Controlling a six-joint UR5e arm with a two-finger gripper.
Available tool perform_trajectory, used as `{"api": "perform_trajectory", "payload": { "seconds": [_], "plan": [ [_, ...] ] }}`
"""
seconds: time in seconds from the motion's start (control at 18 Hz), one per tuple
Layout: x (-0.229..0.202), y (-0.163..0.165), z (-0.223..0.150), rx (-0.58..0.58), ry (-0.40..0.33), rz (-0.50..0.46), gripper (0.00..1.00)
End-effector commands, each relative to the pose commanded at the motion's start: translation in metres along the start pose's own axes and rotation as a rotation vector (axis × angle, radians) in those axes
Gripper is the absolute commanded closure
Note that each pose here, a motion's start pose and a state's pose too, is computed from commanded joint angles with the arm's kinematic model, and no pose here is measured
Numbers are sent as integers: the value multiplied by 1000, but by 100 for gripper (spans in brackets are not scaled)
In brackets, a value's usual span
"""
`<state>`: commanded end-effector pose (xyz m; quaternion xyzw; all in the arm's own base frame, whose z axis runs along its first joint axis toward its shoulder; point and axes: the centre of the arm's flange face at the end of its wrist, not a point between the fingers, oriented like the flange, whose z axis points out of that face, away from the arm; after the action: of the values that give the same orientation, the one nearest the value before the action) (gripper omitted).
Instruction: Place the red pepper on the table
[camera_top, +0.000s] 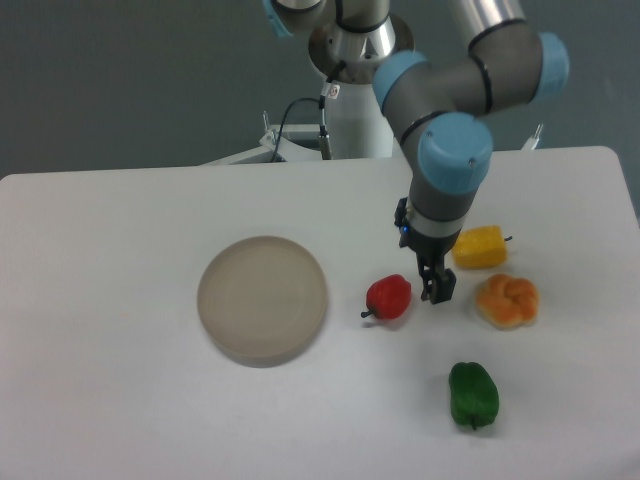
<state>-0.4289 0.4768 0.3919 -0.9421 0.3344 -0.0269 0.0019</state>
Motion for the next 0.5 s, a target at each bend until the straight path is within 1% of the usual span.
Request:
{"api": "perform_trajectory", "payload": {
  "seconds": [0.06, 0.11, 0.22, 0.5],
  "plan": [
    [5, 13, -9, -45, -1, 40, 0],
    [6, 17, -9, -53, 4, 72, 0],
    [9, 23, -9, -49, 7, 80, 0],
    [9, 18, 0, -42, 17, 88, 0]
  ]
}}
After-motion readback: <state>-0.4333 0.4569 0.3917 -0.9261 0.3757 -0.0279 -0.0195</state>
